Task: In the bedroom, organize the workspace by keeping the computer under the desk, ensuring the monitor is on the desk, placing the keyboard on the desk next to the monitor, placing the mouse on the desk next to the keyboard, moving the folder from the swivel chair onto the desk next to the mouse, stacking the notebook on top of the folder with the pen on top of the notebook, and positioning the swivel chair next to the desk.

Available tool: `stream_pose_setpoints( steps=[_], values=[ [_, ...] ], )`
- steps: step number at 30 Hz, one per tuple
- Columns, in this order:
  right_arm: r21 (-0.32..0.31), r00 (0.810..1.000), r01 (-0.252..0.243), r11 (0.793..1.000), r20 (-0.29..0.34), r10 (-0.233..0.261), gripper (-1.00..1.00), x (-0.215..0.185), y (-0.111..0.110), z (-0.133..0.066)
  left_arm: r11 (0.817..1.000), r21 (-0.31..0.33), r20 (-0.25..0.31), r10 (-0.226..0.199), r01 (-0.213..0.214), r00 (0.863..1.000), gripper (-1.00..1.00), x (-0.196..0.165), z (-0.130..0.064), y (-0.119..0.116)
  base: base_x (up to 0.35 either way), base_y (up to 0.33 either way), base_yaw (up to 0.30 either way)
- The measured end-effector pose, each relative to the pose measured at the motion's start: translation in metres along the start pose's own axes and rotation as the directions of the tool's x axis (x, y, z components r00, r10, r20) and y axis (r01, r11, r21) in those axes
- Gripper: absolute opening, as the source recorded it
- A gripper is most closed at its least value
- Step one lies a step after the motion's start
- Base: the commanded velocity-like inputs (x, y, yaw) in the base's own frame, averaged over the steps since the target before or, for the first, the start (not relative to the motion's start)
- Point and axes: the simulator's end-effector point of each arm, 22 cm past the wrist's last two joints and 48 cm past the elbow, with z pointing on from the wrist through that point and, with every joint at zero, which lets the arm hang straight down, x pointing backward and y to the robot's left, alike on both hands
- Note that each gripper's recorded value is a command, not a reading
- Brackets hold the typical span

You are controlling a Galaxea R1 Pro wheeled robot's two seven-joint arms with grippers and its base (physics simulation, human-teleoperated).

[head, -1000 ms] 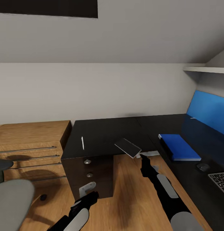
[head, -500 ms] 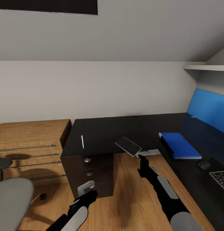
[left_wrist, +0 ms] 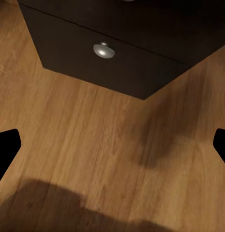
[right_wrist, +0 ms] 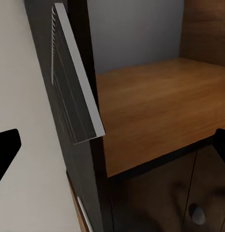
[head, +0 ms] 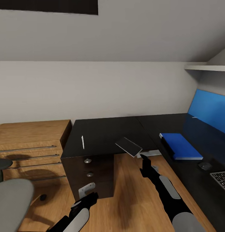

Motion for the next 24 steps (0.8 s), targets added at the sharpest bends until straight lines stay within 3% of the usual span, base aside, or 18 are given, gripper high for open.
stream_pose_setpoints(
  steps=[9,24],
  values=[
    [0.000,1.000,-0.001,1.000,0.000,0.001,1.00,0.0006,-0.0001,-0.0003,1.000,0.003,-0.001,-0.001,0.001,1.000,1.00,0.0004,-0.0002,-0.0005,0.209,0.000,0.000],
    [0.014,1.000,0.012,1.000,0.001,-0.012,1.00,0.0014,-0.0074,0.0012,1.000,0.003,-0.001,-0.001,0.001,1.000,1.00,0.0008,0.0019,0.0007,0.075,0.000,0.000]
  ],
)
